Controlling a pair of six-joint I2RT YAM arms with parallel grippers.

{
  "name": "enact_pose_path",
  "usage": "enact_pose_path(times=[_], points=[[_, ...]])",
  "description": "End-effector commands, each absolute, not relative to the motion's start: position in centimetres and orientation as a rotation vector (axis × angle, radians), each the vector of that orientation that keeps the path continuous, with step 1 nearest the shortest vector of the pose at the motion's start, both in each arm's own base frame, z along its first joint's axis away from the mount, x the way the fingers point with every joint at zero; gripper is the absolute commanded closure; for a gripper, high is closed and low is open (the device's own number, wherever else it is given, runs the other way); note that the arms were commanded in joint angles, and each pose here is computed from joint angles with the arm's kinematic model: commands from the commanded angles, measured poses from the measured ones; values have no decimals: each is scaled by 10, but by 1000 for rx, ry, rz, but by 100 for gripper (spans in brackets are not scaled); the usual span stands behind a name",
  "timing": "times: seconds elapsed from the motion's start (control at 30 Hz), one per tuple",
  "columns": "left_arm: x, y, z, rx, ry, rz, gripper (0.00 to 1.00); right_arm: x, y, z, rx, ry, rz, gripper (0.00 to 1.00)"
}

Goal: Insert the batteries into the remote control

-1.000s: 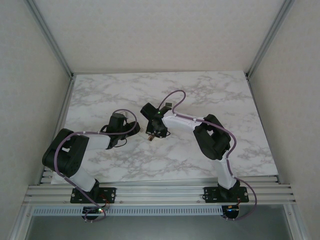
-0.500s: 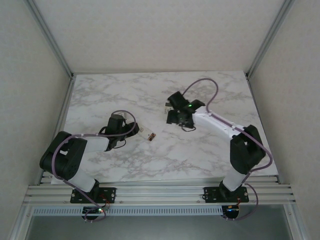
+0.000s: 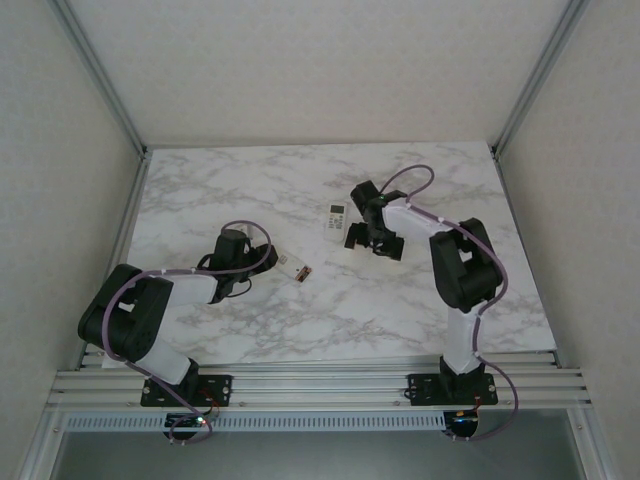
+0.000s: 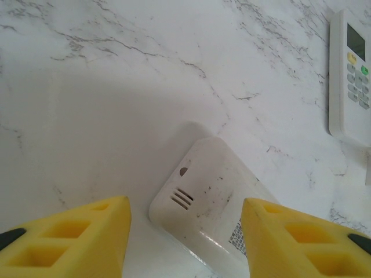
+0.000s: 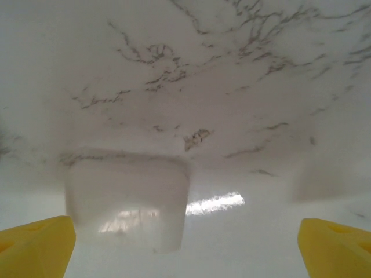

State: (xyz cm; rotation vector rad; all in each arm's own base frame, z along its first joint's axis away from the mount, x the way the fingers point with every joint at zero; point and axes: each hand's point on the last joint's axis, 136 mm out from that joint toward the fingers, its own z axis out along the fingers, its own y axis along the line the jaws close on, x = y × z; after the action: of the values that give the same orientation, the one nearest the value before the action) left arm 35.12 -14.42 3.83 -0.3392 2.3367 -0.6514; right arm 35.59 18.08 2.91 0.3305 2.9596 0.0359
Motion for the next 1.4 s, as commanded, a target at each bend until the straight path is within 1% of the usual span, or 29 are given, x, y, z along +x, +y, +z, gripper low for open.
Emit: enact_pose_path(times=[0.0, 0.07, 0.17, 0.27, 0.33, 0.57, 0.63, 0.67, 0.7, 0.77, 0.8, 0.87, 0.97, 1.07, 1.1, 1.13, 1.2, 1.27, 1.37], points=[[354, -139, 46, -344, 2303, -632, 48, 361, 185, 28, 397, 2960, 30, 1], [354, -138, 47, -347, 2300, -631, 48, 362, 186, 23, 397, 2974, 22, 2], [354, -139, 46, -344, 2303, -633, 48, 363, 191, 17, 390, 2997, 41, 8], [354, -139, 45, -345, 2306, -632, 48, 364, 192, 13, 411, 3001, 44, 10], [354, -139, 45, -343, 2305, -630, 48, 364, 194, 13, 433, 3003, 52, 14], [355, -139, 43, -346, 2309, -629, 48, 362, 199, 5, 553, 3026, 35, 19], [355, -138, 44, -347, 2308, -624, 48, 359, 203, 1, 582, 3045, 32, 27], [355, -138, 43, -347, 2309, -619, 48, 356, 203, 0, 596, 3046, 32, 27], [355, -137, 44, -348, 2306, -615, 48, 353, 205, 0, 613, 3044, 41, 30], [355, -136, 44, -349, 2305, -605, 48, 347, 205, 1, 651, 3039, 56, 41], [355, -135, 45, -350, 2306, -603, 48, 344, 205, 3, 672, 3030, 67, 45], [355, -135, 45, -350, 2305, -602, 48, 336, 202, 10, 736, 3009, 80, 46], [355, -135, 45, -351, 2305, -604, 48, 313, 203, 21, 907, 2975, 111, 47], [356, -135, 45, -352, 2304, -599, 48, 269, 205, 22, 1292, 2944, 89, 47], [356, -135, 46, -352, 2302, -601, 49, 257, 214, 19, 1407, 2942, 137, 47], [355, -136, 46, -351, 2303, -605, 49, 247, 221, 15, 1498, 2938, 167, 51], [355, -135, 48, -350, 2298, -606, 49, 234, 234, 13, 1625, 2920, 180, 51], [355, -133, 50, -352, 2291, -597, 49, 228, 248, 13, 1690, 2895, 170, 51], [355, -130, 54, -351, 2277, -575, 49, 220, 276, 9, 1786, 2865, 231, 47]])
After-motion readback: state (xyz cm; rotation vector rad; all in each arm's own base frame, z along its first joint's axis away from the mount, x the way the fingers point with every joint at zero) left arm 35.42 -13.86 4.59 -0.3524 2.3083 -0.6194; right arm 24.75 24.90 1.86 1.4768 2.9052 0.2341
